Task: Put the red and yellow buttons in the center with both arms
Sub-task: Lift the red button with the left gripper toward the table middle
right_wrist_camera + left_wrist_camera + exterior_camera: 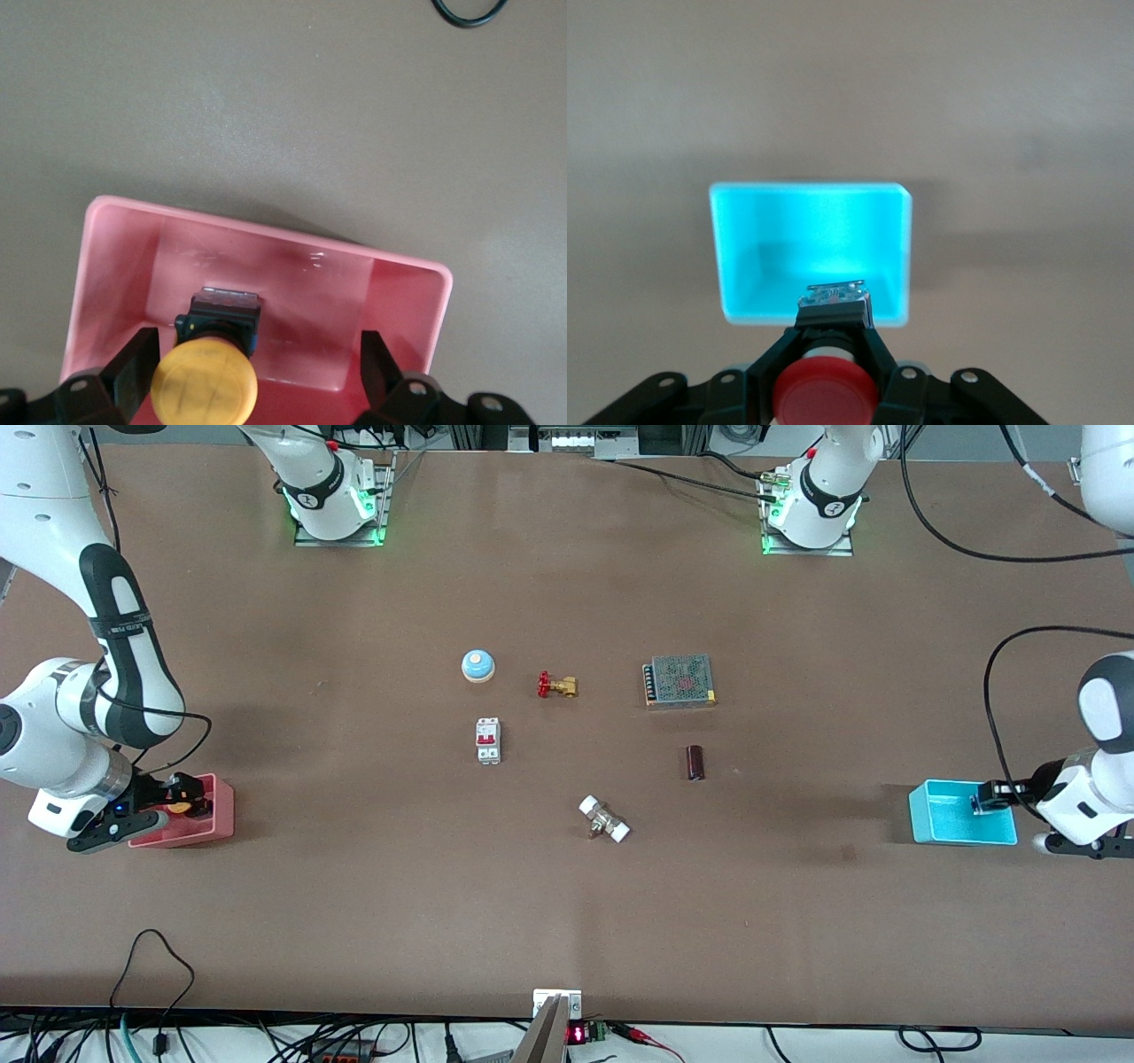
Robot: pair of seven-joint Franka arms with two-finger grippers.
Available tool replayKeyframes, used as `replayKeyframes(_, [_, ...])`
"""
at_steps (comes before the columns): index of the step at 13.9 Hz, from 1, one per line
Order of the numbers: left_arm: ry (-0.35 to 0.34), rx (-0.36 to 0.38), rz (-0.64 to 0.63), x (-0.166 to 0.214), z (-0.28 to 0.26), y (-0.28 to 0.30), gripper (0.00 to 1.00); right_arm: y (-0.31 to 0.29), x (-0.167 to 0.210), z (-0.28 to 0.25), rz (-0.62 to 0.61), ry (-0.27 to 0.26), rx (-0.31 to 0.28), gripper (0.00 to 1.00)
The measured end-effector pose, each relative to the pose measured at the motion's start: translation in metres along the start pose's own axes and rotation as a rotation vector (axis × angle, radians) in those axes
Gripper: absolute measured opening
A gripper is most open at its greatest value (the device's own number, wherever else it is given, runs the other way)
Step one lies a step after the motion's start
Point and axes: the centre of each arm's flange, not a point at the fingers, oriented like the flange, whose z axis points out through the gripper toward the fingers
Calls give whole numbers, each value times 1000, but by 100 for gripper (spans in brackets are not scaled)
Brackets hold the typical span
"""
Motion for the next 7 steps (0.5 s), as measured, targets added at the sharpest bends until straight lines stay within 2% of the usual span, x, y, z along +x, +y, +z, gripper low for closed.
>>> replayKeyframes(3, [-85, -18, -79, -7, -11, 88, 35, -2, 0, 1, 7, -4, 6, 96])
replayKeyframes(4, [-105, -23, -89, -9, -2, 119, 35, -2, 0, 2, 11, -7, 9, 89])
replayKeyframes(6, [-131, -33, -78, -15, 22, 164, 35, -4, 0, 3, 14, -13, 15, 67])
replayKeyframes(7, [-130, -39, -69, -19, 37, 180, 35, -5, 0, 3, 14, -15, 17, 62])
